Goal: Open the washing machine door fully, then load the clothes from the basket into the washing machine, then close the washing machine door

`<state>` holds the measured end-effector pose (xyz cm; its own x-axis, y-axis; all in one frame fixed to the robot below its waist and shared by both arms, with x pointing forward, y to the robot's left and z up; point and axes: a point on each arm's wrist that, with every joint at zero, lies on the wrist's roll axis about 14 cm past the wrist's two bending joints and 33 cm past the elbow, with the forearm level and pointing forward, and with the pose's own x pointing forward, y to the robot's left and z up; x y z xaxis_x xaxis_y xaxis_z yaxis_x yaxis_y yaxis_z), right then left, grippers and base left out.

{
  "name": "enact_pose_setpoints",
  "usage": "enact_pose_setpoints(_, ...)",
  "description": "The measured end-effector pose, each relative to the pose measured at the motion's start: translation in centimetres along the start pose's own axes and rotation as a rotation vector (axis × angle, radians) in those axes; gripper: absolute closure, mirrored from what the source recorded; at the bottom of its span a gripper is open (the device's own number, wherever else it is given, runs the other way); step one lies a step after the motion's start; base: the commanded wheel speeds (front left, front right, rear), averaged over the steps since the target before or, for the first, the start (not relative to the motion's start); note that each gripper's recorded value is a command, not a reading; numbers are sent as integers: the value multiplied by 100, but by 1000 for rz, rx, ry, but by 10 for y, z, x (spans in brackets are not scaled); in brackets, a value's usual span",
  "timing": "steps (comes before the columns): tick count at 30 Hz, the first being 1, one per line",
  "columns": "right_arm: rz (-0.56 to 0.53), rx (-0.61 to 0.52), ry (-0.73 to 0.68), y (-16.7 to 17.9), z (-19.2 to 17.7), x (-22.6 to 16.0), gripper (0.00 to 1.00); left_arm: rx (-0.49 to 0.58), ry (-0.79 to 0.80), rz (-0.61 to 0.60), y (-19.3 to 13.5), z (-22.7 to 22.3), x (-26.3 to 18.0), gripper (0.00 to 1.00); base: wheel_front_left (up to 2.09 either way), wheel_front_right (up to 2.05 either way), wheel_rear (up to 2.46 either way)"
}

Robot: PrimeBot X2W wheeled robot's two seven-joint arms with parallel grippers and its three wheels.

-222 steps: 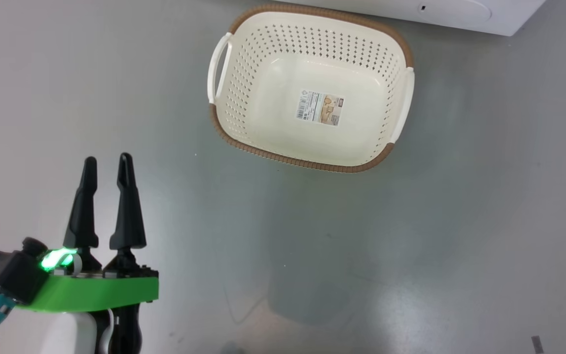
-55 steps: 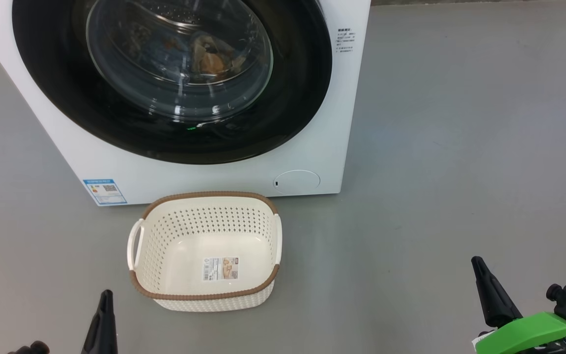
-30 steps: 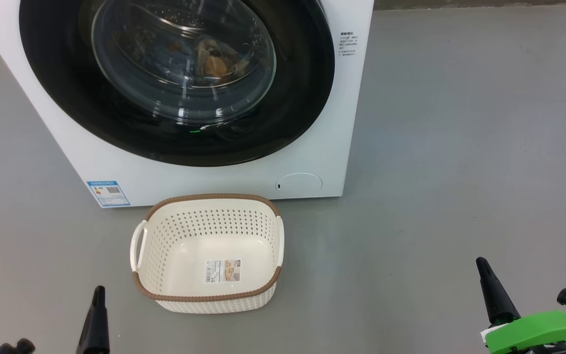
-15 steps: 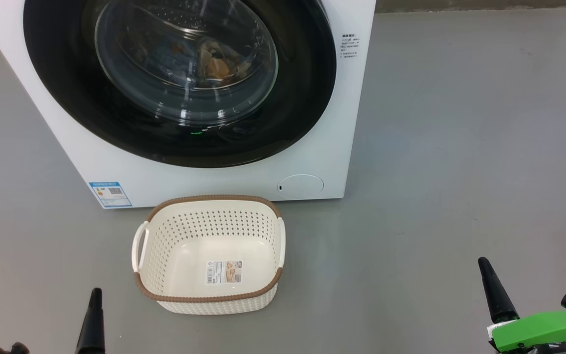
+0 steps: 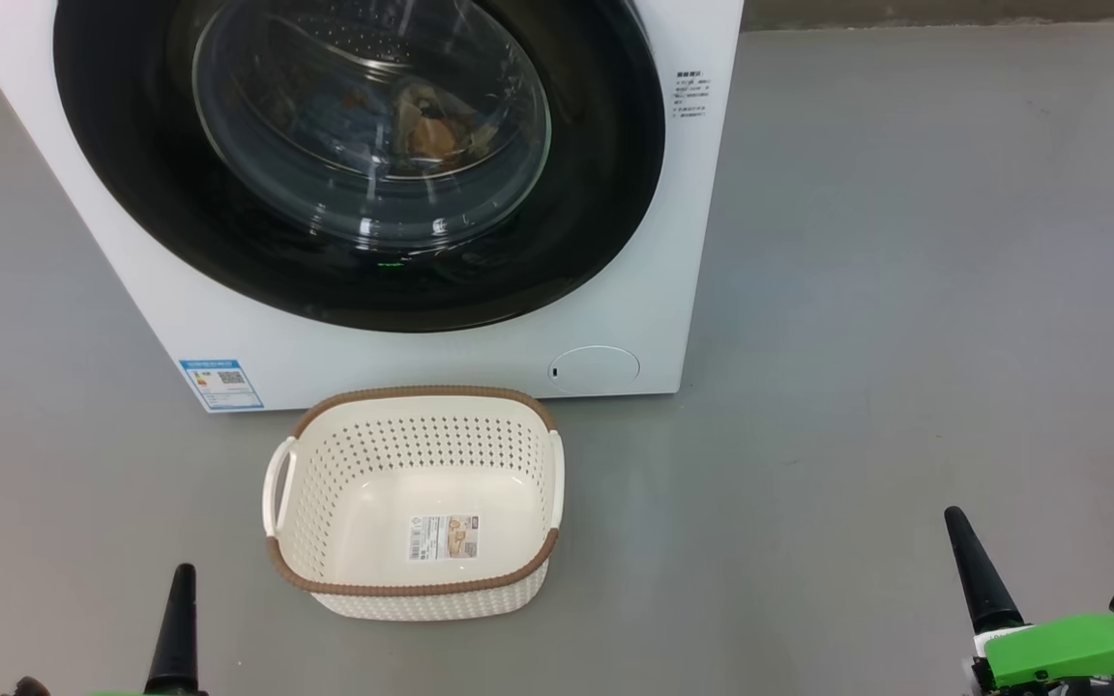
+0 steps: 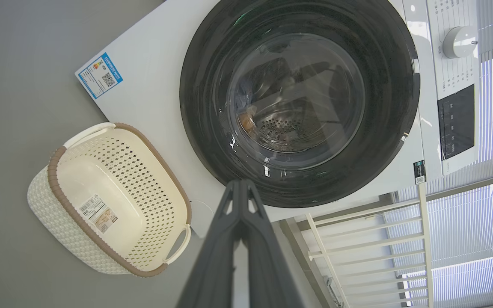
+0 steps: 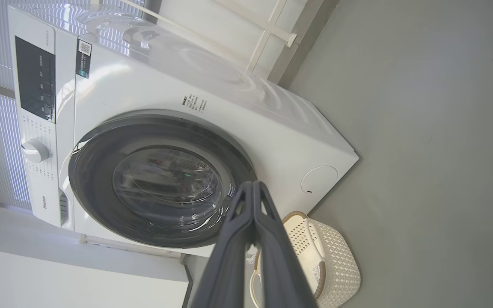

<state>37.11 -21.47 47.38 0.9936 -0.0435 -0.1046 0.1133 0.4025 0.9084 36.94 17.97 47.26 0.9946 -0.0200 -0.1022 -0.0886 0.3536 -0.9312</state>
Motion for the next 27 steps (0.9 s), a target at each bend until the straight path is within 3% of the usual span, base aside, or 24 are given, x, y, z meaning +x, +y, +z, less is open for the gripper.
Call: enact_pose_setpoints(27,29,294,8,11,-2,4,100,-263,1,-18,-6,7,5,100,0,0,0)
